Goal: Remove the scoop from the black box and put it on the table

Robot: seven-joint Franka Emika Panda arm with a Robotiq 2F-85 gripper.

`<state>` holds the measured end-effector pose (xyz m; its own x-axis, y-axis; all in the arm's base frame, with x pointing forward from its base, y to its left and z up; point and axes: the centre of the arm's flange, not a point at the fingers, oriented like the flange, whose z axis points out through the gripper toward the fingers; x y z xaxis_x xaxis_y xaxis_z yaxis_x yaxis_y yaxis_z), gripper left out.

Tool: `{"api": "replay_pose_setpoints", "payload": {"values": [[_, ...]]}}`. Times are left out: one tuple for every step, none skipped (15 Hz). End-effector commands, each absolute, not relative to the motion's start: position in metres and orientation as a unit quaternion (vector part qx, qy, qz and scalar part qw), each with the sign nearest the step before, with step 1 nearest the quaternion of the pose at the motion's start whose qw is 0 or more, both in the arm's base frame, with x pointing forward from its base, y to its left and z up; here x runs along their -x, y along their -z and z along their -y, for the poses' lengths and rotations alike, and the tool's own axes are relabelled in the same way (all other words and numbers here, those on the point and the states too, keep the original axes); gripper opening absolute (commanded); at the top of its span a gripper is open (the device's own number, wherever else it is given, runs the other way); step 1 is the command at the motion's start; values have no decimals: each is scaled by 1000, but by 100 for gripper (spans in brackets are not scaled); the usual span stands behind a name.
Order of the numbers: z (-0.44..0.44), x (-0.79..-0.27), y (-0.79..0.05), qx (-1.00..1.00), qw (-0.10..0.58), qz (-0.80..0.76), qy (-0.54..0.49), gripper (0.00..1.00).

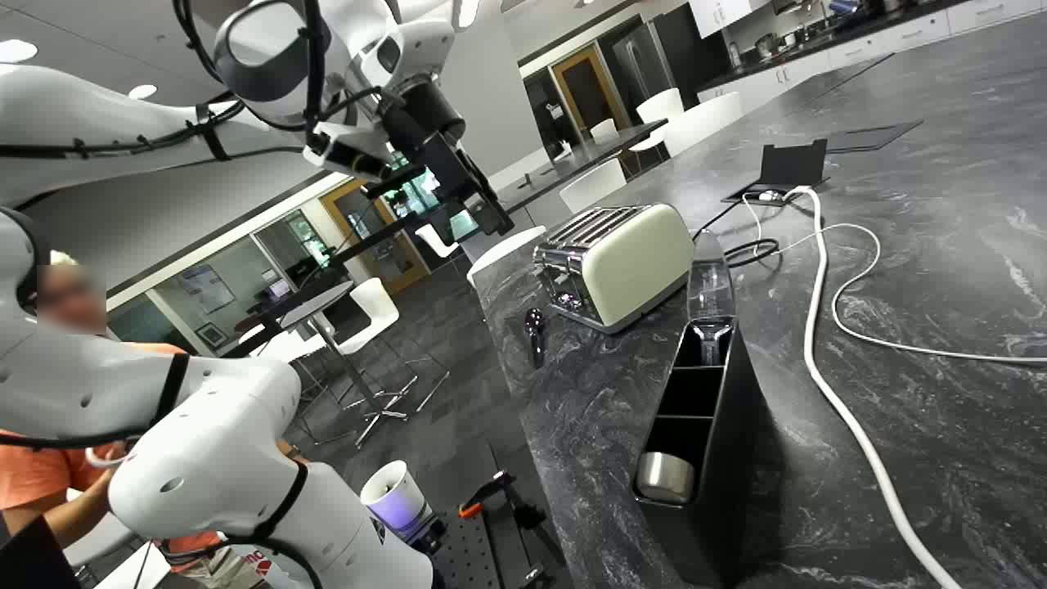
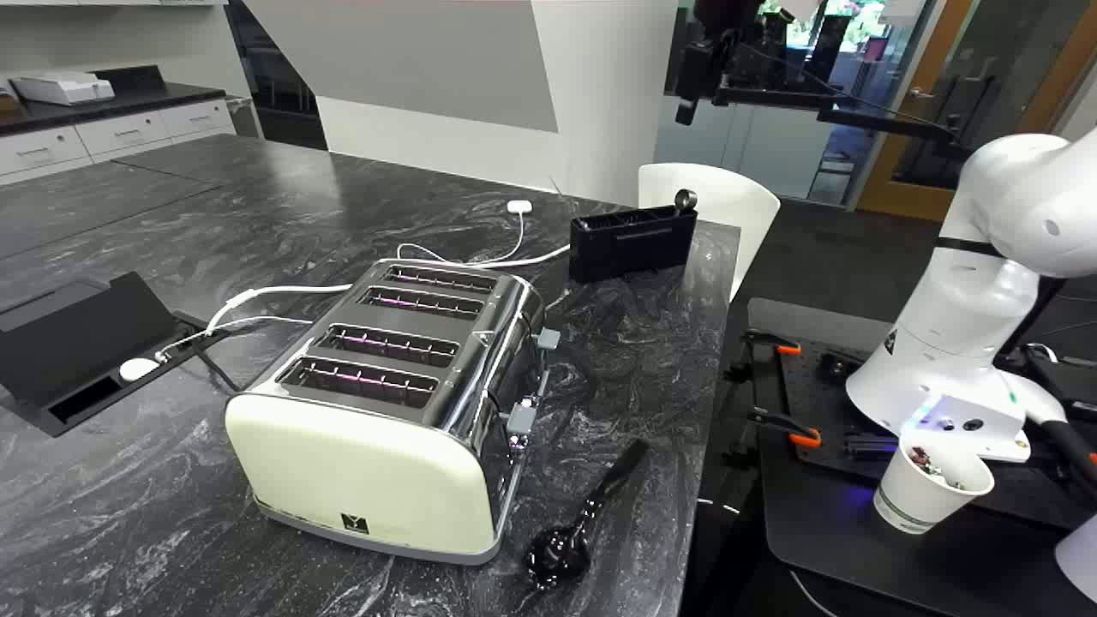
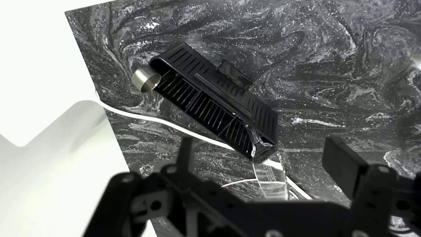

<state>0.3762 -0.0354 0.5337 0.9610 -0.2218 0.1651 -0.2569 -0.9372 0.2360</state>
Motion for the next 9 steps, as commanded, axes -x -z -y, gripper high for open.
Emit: {"api": "replay_pose_setpoints", "payload": {"values": [[35,-376,-534,-982,129,122,-68,100],[35,-376,-534,-982,129,122,-68,100],[35,-376,-534,-982,129,122,-68,100],[35,-376,-534,-982,129,122,-68,100],[35,-376,-534,-982,129,122,-68,100],[40,-383,-528,-981,140,110,-77,100],[46,-390,-523,-981,146,94,-84,100],[55,-400,-516,-982,150,71,-94,100],[64,-410,-508,-981,158,47,-103,100]]}}
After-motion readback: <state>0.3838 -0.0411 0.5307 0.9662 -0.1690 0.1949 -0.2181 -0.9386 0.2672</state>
